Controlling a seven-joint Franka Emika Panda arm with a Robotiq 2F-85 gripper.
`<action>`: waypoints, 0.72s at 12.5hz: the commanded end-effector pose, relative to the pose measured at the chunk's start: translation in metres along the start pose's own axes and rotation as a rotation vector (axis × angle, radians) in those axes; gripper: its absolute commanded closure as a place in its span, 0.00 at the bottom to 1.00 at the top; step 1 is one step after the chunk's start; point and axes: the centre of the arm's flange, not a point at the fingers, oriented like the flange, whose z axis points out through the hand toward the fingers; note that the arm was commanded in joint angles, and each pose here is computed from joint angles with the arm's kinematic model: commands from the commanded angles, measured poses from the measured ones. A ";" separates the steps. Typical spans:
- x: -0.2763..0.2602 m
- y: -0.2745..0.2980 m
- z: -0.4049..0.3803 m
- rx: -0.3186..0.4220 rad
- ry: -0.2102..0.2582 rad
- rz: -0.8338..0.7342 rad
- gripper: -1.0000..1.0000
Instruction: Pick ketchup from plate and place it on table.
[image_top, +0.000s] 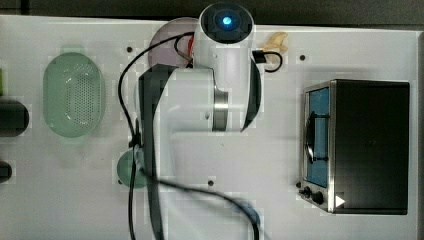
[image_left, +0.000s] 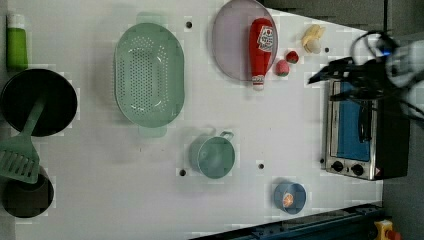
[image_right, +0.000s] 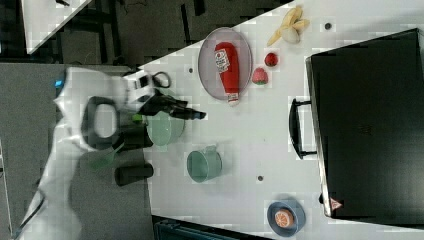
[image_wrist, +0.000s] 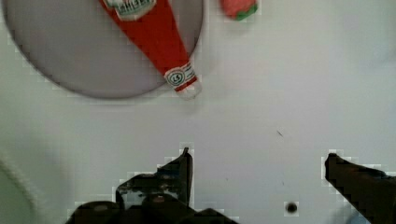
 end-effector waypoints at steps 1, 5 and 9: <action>0.001 -0.014 -0.002 0.024 0.057 -0.258 0.00; 0.019 -0.031 0.054 0.026 0.061 -0.324 0.00; 0.044 -0.056 0.096 0.035 0.113 -0.360 0.00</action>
